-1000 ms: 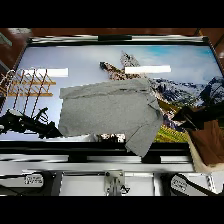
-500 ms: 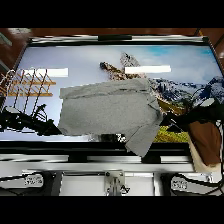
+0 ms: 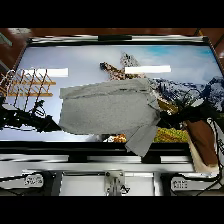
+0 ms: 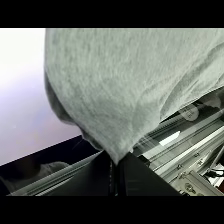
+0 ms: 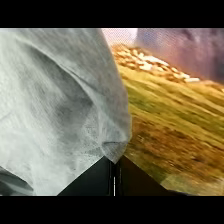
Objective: Fold the shirts.
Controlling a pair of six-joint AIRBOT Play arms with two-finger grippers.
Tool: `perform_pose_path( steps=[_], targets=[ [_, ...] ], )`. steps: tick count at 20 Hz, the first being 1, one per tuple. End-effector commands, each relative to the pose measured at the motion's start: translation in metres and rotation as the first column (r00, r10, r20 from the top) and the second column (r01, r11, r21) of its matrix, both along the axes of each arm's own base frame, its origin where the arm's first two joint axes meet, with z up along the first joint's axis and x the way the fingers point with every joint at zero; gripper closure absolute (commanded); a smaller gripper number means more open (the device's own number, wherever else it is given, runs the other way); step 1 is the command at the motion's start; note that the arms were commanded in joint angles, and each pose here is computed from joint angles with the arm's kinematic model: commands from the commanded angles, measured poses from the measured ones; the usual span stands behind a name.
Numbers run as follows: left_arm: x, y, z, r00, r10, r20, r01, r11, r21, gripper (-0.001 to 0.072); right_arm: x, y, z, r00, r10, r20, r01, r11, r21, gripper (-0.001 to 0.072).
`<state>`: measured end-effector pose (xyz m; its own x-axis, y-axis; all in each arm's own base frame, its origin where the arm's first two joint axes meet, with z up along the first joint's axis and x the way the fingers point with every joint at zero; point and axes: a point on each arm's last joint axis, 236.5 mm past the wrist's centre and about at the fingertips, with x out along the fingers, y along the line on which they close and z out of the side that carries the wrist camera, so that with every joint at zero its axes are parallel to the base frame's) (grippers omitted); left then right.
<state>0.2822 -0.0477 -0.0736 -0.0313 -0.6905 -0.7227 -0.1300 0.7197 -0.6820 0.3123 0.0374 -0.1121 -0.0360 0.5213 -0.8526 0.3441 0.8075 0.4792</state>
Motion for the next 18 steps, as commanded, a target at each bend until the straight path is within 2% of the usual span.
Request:
perform_pose_path(
  steps=[1, 4, 6, 8, 10, 11, 13, 15, 17, 18],
  targets=[
    [0.006, 0.001, 0.006, 1.0, 0.0, 0.02, 0.0, 1.0, -0.002, 0.0679, 0.011, 0.013, 0.006, 0.997, 0.036, 0.073, -0.038, 0.999, 0.018, 0.0657],
    [0.043, 0.004, 0.059, 0.984, -0.021, 0.179, 0.02, 1.0, 0.008, 0.0682, 0.051, 0.011, 0.075, 0.939, 0.091, 0.331, -0.09, 0.996, -0.019, 0.0657],
    [0.089, 0.003, 0.14, 0.898, -0.023, 0.439, 0.0, 0.999, 0.052, 0.0681, 0.086, 0.003, 0.166, 0.804, 0.159, 0.573, -0.107, 0.986, -0.124, 0.0658],
    [0.125, -0.001, 0.261, 0.675, -0.033, 0.737, -0.071, 0.992, 0.109, 0.068, 0.106, -0.005, 0.292, 0.557, 0.236, 0.796, -0.044, 0.966, -0.255, 0.0657],
    [0.122, -0.003, 0.407, 0.328, -0.059, 0.943, -0.189, 0.974, 0.126, 0.0679, 0.095, -0.012, 0.446, 0.207, 0.288, 0.935, 0.145, 0.936, -0.32, 0.0658],
    [0.103, -0.004, 0.481, 0.131, -0.078, 0.988, -0.258, 0.96, 0.109, 0.0678, 0.072, -0.015, 0.525, 0.017, 0.313, 0.95, 0.258, 0.916, -0.307, 0.0657],
    [0.044, -0.011, 0.598, -0.198, -0.101, 0.975, -0.352, 0.936, 0.025, 0.0679, 0.01, -0.011, 0.636, -0.263, 0.346, 0.901, 0.389, 0.892, -0.229, 0.0657],
    [-0.021, -0.024, 0.665, -0.396, -0.101, 0.913, -0.371, 0.927, -0.059, 0.0679, -0.054, 0.002, 0.699, -0.423, 0.371, 0.827, 0.432, 0.885, -0.176, 0.0657],
    [-0.071, -0.035, 0.694, -0.5, -0.115, 0.858, -0.374, 0.922, -0.095, 0.0679, -0.098, 0.013, 0.725, -0.494, 0.371, 0.786, 0.435, 0.888, -0.146, 0.0657],
    [-0.086, -0.037, 0.698, -0.521, -0.137, 0.842, -0.391, 0.916, -0.092, 0.0679, -0.114, 0.018, 0.73, -0.514, 0.371, 0.773, 0.435, 0.89, -0.138, 0.0658]
  ],
)
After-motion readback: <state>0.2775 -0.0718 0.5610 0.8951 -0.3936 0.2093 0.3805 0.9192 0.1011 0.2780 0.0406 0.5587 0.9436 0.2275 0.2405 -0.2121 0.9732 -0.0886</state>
